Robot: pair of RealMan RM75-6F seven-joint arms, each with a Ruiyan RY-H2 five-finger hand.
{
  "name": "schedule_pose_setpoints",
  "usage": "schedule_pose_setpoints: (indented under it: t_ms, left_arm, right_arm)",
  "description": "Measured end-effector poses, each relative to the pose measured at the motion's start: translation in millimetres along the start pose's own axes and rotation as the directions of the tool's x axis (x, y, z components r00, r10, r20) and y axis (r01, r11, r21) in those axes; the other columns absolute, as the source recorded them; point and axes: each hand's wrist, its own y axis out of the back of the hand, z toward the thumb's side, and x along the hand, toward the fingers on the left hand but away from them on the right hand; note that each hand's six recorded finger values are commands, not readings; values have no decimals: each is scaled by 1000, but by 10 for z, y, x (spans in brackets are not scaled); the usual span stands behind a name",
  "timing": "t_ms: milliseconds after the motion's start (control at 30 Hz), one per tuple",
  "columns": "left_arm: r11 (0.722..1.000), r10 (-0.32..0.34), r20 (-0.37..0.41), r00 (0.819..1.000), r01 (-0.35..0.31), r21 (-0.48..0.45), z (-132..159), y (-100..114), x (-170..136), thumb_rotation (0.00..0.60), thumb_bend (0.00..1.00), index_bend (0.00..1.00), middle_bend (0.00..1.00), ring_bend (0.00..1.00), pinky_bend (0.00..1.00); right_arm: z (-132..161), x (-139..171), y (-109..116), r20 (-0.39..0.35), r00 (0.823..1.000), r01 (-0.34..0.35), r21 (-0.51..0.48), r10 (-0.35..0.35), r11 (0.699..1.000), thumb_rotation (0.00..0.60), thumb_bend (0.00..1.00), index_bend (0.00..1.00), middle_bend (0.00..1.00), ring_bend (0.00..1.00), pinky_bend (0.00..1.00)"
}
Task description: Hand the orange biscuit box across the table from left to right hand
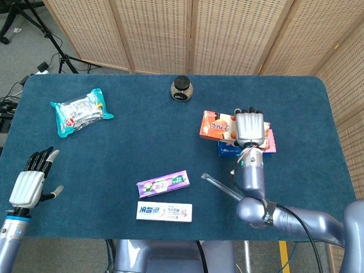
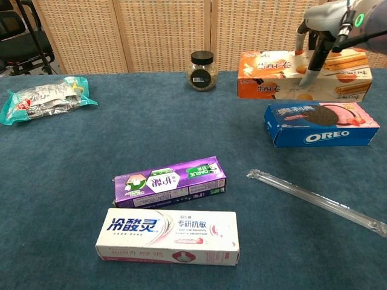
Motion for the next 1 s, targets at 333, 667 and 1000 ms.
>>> schedule_pose_setpoints:
  t_ms: [333,667,1000]
  left_arm:
    - [1000,-22,20,1000,22,15,72,-72,-20,600,222,67,0,0,0]
    - [999,-35,42,998,34,13,148,-107,-47,600,223,67,0,0,0]
    - [999,-46,61,997,45,15,206,-135,-70,600,224,67,0,0,0]
  right_arm:
    - [-903,-229,3,159,987,10,-54,-1,999,600,155,494,332,211,271]
    - [-1731,-332,-154,300,953,2,-125,35,992,600,155,497,323,210,271]
    - [-2225,-349,-433,376,921,-31,-181,99,983,600,154,497,315,211,271]
